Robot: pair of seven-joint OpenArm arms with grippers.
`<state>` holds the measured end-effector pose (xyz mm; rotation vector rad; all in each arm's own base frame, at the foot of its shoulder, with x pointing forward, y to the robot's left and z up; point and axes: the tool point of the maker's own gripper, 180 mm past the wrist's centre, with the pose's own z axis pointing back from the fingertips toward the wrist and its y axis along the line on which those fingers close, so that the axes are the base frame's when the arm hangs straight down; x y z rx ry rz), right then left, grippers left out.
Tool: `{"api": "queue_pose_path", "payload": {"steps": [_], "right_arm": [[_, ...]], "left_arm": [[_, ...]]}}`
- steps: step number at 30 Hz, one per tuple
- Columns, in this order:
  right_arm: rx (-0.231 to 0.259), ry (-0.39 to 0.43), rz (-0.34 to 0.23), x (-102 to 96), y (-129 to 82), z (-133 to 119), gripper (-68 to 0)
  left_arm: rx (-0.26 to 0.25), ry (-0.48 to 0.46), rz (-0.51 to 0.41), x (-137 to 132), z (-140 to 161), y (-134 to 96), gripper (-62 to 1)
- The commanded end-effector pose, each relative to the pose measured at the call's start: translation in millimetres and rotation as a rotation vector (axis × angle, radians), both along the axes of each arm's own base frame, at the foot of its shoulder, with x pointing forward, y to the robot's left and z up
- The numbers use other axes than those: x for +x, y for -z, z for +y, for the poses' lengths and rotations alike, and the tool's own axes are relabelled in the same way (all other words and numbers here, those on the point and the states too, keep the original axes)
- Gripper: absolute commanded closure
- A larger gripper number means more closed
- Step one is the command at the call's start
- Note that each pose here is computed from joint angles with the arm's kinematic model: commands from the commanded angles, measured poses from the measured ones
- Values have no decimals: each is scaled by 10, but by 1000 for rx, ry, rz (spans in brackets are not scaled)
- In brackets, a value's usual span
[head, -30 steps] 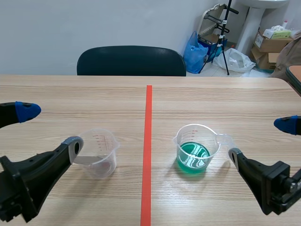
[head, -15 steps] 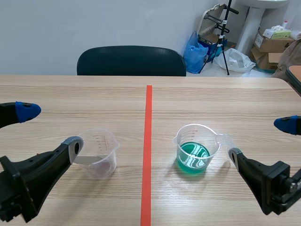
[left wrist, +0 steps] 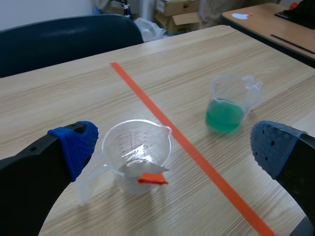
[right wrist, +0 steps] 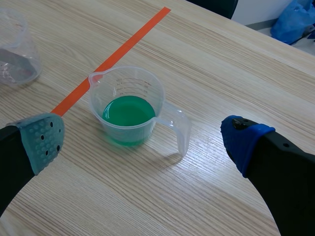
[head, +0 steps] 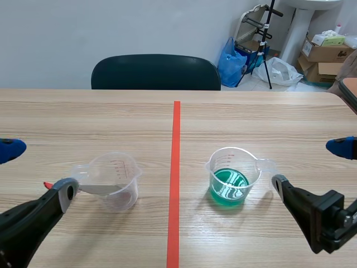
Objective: Do the redox reaction experiment
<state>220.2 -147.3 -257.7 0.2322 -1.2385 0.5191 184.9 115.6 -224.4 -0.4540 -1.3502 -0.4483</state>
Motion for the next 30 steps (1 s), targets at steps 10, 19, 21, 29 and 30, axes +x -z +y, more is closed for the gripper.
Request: {"api": "queue_pose_path", "payload": {"steps": [10,19,21,29,30], "right_arm": [[4,-19,-50,73,-137,28,-679],[12,-41,-119,220,-307,65,-679],[16,-54,-122,220,-320,87,-679],[38,-262,-122,153,-358,483,-679],[36,-294,-122,143,-358,548,-679]], "left_arm": [[73,-46,-6,-286,253,-28,-623],[184,-53,16,-592,393,59,-623],[200,-81,-1,-631,450,26,-623],[249,-151,-93,-657,604,-87,-623],[257,-157,-91,-671,618,-75,-623]]}}
